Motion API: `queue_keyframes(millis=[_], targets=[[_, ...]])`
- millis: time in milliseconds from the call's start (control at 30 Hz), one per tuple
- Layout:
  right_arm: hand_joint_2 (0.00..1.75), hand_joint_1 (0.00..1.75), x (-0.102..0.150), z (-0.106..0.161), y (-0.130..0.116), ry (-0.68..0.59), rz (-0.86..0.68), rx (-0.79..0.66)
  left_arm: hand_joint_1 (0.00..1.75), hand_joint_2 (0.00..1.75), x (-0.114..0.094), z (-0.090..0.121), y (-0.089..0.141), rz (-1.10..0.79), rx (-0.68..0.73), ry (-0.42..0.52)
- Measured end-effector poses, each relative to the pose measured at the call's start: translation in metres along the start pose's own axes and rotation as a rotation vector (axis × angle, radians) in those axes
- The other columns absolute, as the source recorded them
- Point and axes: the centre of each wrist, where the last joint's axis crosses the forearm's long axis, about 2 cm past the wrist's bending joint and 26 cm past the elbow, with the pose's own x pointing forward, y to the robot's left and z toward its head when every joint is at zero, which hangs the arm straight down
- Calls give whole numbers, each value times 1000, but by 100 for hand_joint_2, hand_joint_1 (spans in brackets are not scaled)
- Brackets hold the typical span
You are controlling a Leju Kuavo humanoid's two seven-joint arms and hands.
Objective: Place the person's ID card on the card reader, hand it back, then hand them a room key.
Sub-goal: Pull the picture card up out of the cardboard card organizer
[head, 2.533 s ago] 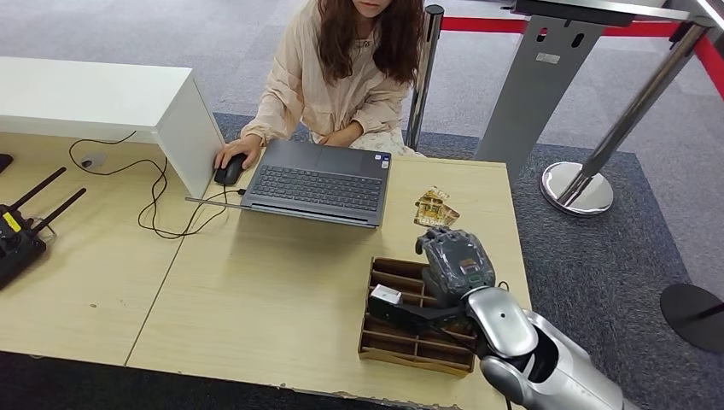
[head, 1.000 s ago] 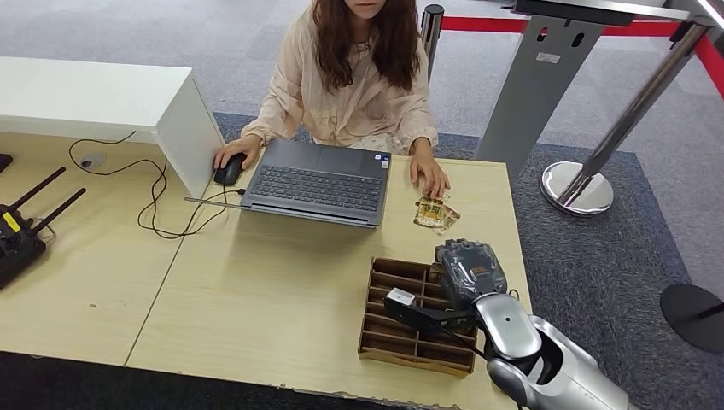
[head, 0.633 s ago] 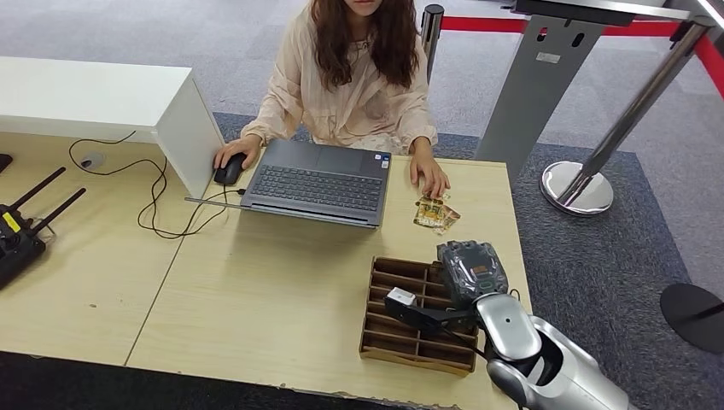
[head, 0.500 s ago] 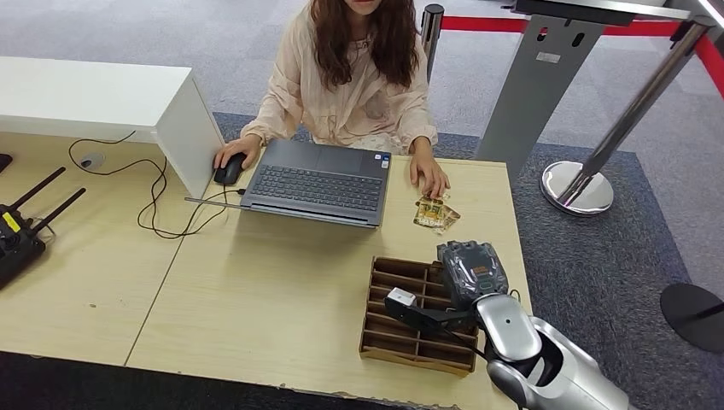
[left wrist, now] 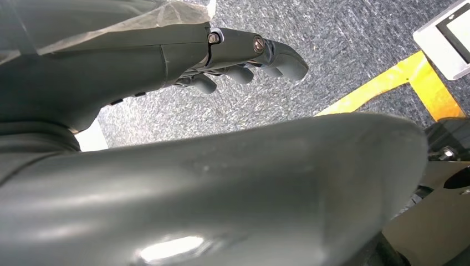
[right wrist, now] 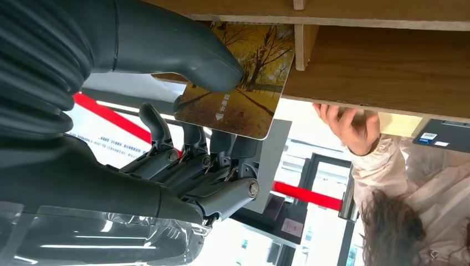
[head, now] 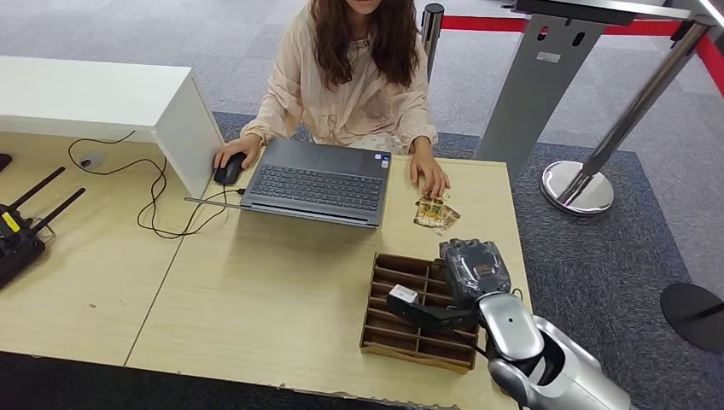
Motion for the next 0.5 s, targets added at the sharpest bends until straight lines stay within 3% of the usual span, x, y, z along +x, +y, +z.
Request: queue_keyframes(millis=[500], targets=[[175, 134, 6, 2, -30, -28, -8, -68, 0, 0, 0, 0, 0, 2, -2, 28]])
